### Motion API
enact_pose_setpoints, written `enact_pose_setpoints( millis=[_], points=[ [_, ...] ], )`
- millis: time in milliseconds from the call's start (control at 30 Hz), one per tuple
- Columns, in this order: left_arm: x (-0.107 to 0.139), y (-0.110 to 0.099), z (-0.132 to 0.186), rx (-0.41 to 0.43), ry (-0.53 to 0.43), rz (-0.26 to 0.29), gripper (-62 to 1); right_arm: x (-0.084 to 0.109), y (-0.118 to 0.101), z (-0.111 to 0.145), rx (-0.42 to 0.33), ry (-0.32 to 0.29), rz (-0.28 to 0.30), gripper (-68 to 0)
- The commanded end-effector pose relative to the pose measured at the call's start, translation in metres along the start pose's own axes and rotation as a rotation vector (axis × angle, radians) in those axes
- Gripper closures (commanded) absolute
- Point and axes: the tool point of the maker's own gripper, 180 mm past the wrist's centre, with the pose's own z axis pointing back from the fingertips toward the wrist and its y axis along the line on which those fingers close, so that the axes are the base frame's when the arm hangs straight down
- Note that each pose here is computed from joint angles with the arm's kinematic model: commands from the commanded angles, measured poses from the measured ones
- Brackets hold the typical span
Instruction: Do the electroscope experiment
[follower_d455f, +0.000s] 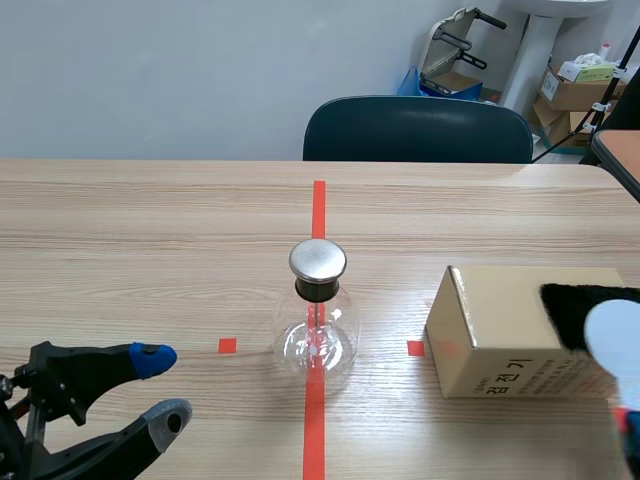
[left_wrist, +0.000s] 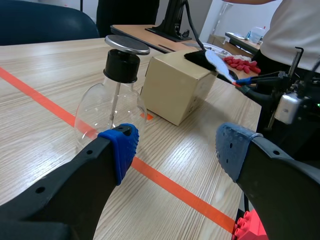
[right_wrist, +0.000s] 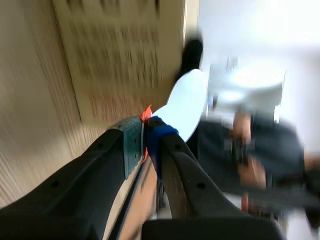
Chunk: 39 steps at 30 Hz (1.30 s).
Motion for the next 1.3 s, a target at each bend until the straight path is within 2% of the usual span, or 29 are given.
enact_pose_setpoints(
  millis=[0, 67, 100, 233, 300, 367, 400, 533, 600, 667, 800, 867, 933, 1067, 1133, 1200, 1267],
  points=[
    [0.005, -0.002, -0.002, -0.002, -0.025, 0.007, -36.2, 0.009, -0.007, 0.002, -0.034, -0.049, 0.031, -2.0],
    [0.005, -0.002, -0.002, -0.002, -0.025, 0.007, -36.2, 0.009, -0.007, 0.002, -0.035, -0.052, 0.030, -2.0],
    [0.005, -0.002, -0.002, -0.002, -0.025, 0.007, -36.2, 0.004, -0.007, 0.002, -0.036, -0.020, 0.028, -2.0],
    [0.005, -0.002, -0.002, -0.002, -0.025, 0.007, -36.2, -0.038, -0.009, 0.006, -0.044, 0.215, 0.015, -2.0],
    [0.005, -0.002, -0.002, -0.002, -0.025, 0.007, -36.2, -0.050, -0.009, 0.009, -0.045, 0.282, 0.015, -2.0],
    [0.005, -0.002, -0.002, -0.002, -0.025, 0.007, -36.2, -0.048, -0.009, 0.008, -0.045, 0.266, 0.016, -2.0],
    [0.005, -0.002, -0.002, -0.002, -0.025, 0.007, -36.2, -0.042, -0.009, 0.007, -0.045, 0.230, 0.017, -2.0],
    [0.005, -0.002, -0.002, -0.002, -0.025, 0.007, -36.2, -0.001, -0.008, 0.002, -0.042, 0.003, 0.021, -2.0],
    [0.005, -0.002, -0.002, -0.002, -0.025, 0.007, -36.2, 0.008, -0.008, 0.002, -0.042, -0.044, 0.022, -2.0],
    [0.005, -0.002, -0.002, -0.002, -0.025, 0.007, -36.2, 0.001, -0.008, 0.002, -0.042, -0.005, 0.021, -2.0],
    [0.005, -0.002, -0.002, -0.002, -0.025, 0.007, -36.2, -0.039, -0.009, 0.006, -0.046, 0.220, 0.014, -2.0],
    [0.005, -0.002, -0.002, -0.002, -0.025, 0.007, -36.2, -0.047, -0.009, 0.008, -0.046, 0.262, 0.014, -2.0],
    [0.005, -0.002, -0.002, -0.002, -0.025, 0.007, -36.2, -0.040, -0.009, 0.006, -0.044, 0.221, 0.018, -2.0],
    [0.005, -0.002, -0.002, -0.002, -0.025, 0.007, -36.2, 0.001, -0.008, 0.002, -0.042, -0.006, 0.022, -2.0],
    [0.005, -0.002, -0.002, -0.002, -0.025, 0.007, -36.2, 0.013, -0.008, 0.002, -0.042, -0.071, 0.023, -2.0],
    [0.005, -0.002, -0.002, -0.002, -0.025, 0.007, -36.2, 0.008, -0.008, 0.002, -0.042, -0.045, 0.022, -2.0],
    [0.005, -0.002, -0.002, -0.002, -0.025, 0.007, -36.2, -0.012, -0.009, 0.002, -0.043, 0.064, 0.019, -2.0]
  ],
)
